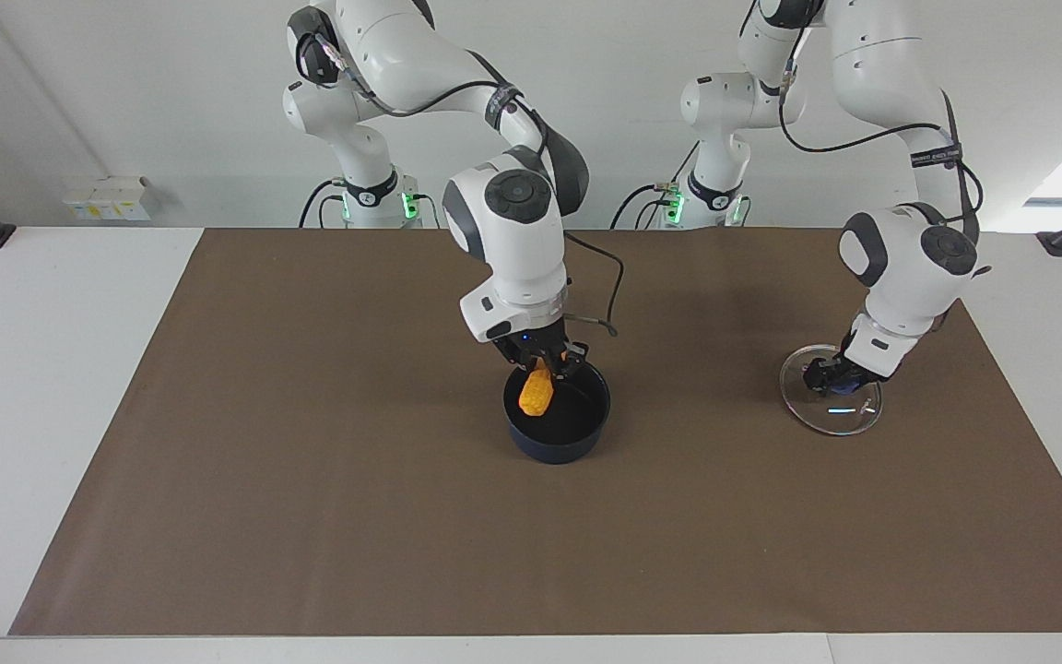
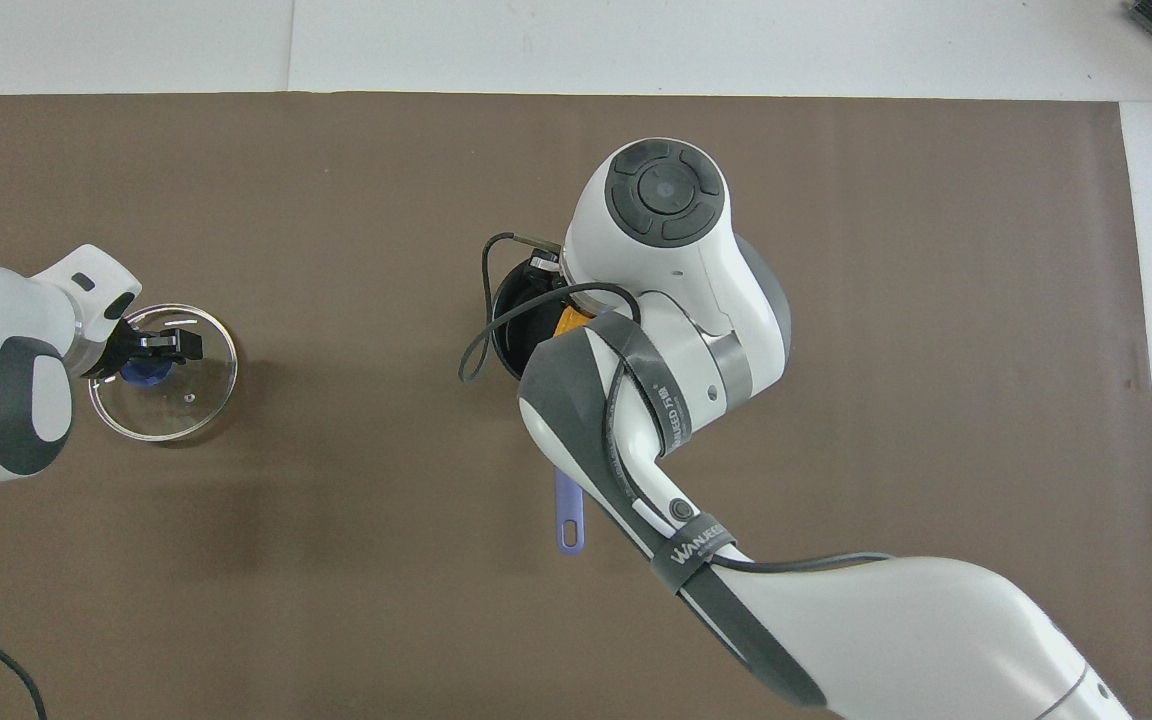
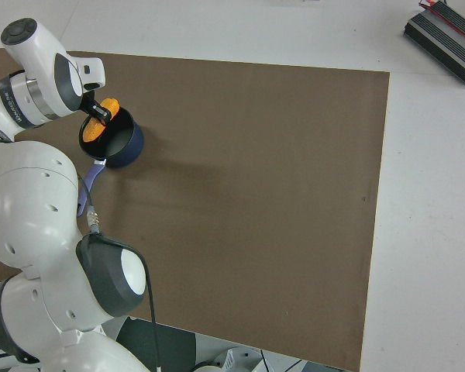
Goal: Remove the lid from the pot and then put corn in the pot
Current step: 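Carry the yellow corn with the right gripper over the saucepan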
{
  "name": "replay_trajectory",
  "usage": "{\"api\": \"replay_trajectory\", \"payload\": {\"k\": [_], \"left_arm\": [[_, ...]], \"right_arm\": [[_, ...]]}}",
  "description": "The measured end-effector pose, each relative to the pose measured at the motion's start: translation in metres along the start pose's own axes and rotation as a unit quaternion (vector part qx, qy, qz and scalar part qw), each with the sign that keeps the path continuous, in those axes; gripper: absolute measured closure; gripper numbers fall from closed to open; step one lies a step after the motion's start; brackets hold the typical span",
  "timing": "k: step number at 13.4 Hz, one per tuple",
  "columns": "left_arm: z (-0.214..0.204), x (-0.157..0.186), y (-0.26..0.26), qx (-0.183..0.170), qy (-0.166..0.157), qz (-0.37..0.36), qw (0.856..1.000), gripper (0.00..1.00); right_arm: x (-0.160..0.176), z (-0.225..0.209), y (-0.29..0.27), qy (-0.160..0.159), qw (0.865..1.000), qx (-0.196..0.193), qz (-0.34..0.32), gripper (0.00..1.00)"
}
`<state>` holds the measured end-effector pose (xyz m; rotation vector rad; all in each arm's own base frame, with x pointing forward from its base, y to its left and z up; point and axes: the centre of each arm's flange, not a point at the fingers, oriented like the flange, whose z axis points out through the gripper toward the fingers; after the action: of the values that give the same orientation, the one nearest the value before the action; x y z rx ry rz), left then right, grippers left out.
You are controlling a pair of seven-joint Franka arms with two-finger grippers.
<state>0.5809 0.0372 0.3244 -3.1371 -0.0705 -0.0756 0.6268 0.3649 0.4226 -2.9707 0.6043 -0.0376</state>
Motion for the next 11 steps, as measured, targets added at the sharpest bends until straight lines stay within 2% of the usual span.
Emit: {"api": "replay_trajectory", "payload": {"k": [3, 6, 8, 9, 11], "left_arm": [[0.000, 0.000, 0.000, 0.000, 0.000, 0.000, 1.000, 0.44], [-0.002, 0.000, 0.001, 0.000, 0.002, 0.001, 1.000, 0.41], [-0.004, 0.000, 0.002, -0.001, 0.003, 0.002, 1.000, 0.37], [-0.004, 0.000, 0.002, -0.001, 0.003, 0.002, 1.000, 0.31], [-0.004, 0.000, 0.002, -0.001, 0.004, 0.002, 1.000, 0.29]], "right_arm": [[-0.003, 0.021, -0.006, -0.010, 1.000, -0.005, 0.015, 0.64], [0.000, 0.033, -0.009, -0.009, 1.000, 0.006, 0.028, 0.64], [0.000, 0.038, -0.011, -0.014, 0.999, 0.015, 0.033, 0.64], [0.000, 0.041, -0.011, -0.014, 0.999, 0.017, 0.034, 0.64], [0.000, 0.052, -0.008, -0.016, 0.999, 0.014, 0.036, 0.64]]}}
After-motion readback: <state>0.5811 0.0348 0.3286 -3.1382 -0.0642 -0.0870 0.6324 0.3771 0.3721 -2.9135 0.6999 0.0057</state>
